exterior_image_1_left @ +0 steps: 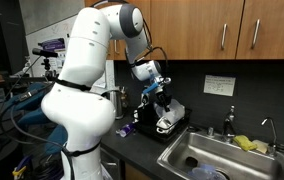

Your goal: Put the mug on the counter

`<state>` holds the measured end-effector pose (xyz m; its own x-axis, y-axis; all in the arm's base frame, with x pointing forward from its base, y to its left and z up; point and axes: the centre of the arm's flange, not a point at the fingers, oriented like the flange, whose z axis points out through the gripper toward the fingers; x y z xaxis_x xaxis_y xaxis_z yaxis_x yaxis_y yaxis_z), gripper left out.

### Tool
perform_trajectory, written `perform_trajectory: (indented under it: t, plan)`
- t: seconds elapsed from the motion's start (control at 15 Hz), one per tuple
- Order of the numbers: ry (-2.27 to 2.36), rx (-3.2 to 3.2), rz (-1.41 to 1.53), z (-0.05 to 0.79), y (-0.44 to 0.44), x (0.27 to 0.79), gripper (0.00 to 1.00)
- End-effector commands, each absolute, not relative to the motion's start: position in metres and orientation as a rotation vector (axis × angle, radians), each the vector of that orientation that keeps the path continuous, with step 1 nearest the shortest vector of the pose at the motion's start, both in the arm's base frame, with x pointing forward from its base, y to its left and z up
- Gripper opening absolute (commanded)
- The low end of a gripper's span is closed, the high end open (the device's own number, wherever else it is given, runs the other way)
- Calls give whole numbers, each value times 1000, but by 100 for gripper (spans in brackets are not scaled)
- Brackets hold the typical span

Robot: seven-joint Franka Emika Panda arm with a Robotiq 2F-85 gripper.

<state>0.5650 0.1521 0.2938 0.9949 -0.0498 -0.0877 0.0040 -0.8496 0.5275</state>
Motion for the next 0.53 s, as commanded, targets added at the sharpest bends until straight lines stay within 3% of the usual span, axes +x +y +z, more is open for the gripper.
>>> perform_trajectory:
  t: [0.0, 0.47]
  plan:
    - [-48, 2504, 64, 355, 163, 552, 0]
    - [-60, 2425, 177, 355, 172, 540, 0]
